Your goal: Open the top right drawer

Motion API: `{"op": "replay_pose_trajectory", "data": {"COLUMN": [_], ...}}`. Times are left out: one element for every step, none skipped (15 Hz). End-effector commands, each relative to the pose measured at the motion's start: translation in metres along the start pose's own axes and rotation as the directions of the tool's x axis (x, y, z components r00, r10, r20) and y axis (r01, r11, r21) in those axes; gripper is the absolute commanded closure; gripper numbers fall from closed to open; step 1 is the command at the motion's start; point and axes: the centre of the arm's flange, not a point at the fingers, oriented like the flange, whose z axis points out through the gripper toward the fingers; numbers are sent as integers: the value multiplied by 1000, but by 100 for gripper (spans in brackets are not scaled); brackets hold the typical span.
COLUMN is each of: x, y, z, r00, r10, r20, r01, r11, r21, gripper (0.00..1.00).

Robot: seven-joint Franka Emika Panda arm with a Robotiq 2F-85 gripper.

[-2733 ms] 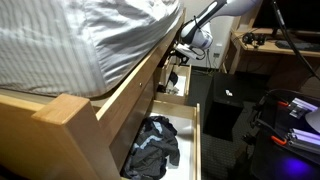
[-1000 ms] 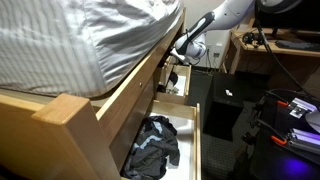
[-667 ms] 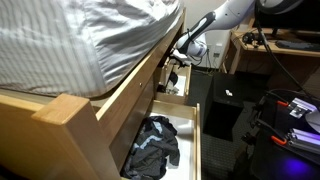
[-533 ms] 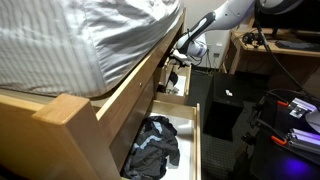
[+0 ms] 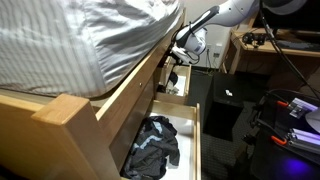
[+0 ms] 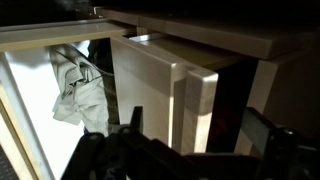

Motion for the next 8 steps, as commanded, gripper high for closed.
{"op": "replay_pose_trajectory", "data": {"x": [2, 4, 3, 1, 2, 5, 9, 12], "y": [2, 3, 3, 1, 3, 5, 11, 14], "z": [0, -1, 0, 0, 4, 10, 20, 27], "r00": [1000, 1000, 1000, 1000, 1000, 1000, 999, 999], "r10": [0, -1, -3, -6, 8, 19, 23, 35], "r20": [3, -1, -1, 1, 9, 20, 35, 40], "r01": [0, 1, 3, 6, -7, -18, -23, -34], "r11": [1000, 1000, 1000, 1000, 1000, 1000, 1000, 999], "r21": [4, 1, 0, 0, -8, -15, -8, -21], "gripper": [0, 0, 0, 0, 0, 0, 0, 0]}}
